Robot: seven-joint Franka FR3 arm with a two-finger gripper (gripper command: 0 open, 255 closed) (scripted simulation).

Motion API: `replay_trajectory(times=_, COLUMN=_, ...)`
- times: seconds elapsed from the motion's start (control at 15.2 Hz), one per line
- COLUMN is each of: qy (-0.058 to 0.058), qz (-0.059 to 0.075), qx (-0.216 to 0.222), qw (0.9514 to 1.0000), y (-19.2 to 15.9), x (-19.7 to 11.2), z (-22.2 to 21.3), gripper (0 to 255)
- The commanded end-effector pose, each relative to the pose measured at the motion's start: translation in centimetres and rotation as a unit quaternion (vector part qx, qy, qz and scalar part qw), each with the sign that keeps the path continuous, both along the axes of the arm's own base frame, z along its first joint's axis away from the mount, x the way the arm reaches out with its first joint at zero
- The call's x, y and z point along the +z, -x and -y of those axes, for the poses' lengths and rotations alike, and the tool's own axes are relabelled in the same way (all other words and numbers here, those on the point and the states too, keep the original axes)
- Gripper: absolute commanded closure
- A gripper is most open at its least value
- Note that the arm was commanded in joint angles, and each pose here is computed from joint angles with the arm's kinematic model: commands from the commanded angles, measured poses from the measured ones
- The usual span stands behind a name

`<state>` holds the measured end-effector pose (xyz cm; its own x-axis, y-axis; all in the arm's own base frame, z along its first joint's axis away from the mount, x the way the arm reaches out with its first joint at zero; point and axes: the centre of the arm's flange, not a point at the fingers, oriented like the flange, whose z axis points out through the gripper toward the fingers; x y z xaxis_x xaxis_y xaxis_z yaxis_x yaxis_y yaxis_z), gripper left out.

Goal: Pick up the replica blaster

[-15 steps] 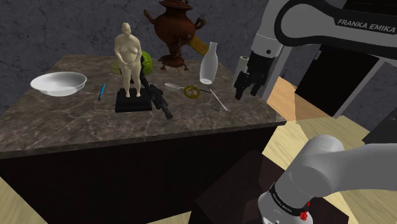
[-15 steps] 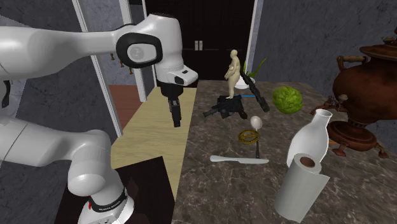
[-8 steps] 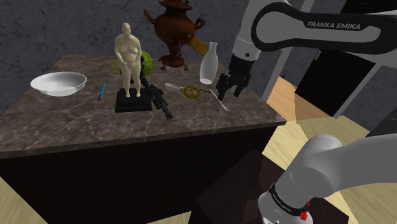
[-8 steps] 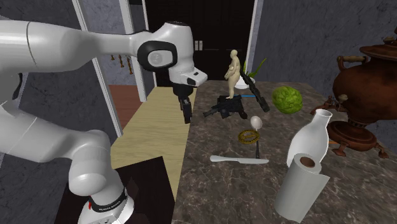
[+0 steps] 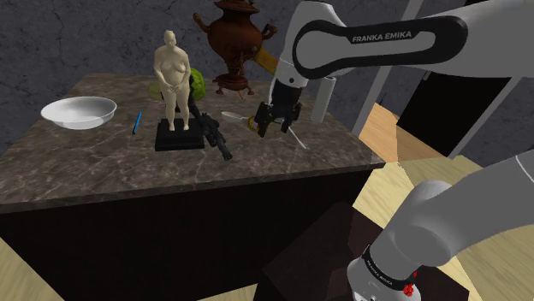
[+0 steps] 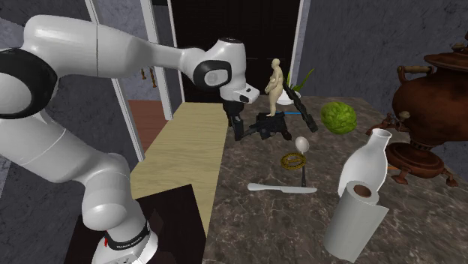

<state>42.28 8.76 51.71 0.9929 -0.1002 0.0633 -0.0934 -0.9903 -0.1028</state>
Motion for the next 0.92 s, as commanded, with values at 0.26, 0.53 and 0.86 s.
replay_trajectory(times=0.26, qy=-0.015, qz=0.011, qx=0.007, qw=0.9998, y=-5.8, x=-2.6, z=-4.3, gripper=0)
replay_trajectory(times=0.53, qy=-0.025, qz=0.019, qx=0.012, qw=0.9994, y=-9.7, x=-4.0, z=-7.1, gripper=0)
replay_trajectory(times=0.86, qy=-0.035, qz=0.027, qx=0.018, qw=0.9989, y=-13.8, x=-5.4, z=-10.1, gripper=0)
